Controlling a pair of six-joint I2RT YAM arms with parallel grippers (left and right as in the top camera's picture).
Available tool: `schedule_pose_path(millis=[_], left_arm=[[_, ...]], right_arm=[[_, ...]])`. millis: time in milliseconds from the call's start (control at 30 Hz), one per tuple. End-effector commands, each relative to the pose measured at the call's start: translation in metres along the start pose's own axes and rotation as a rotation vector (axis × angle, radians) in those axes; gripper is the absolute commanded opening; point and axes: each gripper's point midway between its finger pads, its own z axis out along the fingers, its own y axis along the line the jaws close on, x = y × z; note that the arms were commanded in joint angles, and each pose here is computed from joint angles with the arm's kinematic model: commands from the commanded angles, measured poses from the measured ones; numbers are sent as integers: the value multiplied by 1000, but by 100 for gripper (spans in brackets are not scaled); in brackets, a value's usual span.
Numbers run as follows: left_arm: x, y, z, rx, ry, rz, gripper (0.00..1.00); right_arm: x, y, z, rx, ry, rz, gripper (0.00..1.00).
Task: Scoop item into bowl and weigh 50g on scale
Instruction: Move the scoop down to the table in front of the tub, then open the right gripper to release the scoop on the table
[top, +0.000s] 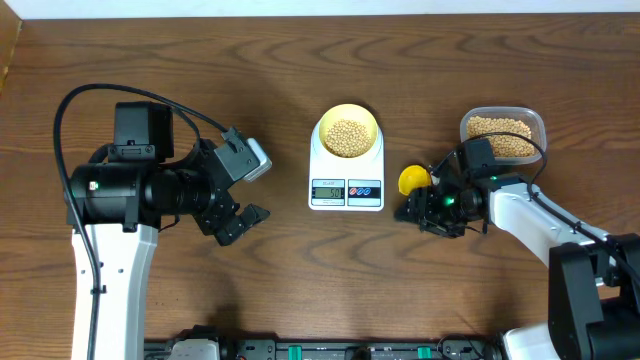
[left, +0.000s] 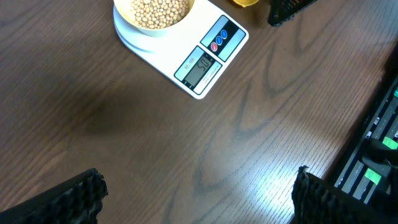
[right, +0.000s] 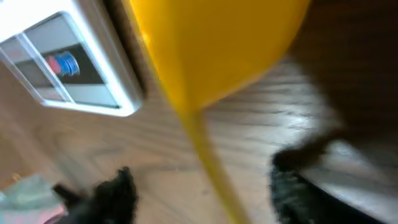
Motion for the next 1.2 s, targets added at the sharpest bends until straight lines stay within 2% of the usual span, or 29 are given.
schedule_pose_path(millis=[0, 367, 667, 900, 1167], left_arm=[[-2, -3, 0, 12, -12, 15, 98], [-2, -3, 0, 12, -12, 15, 98], [-2, -3, 0, 12, -12, 15, 98], [-2, -3, 0, 12, -12, 15, 98], [-2, -3, 0, 12, -12, 15, 98]], right_arm=[[-8, -20, -2, 104, -54, 10, 99], [-36, -46, -20, 301, -198, -13, 99], [-50, -37, -68, 277, -332, -33, 99], [-36, -22, -121, 252, -442, -111, 99], [-21, 20, -171, 131, -623, -217, 99]])
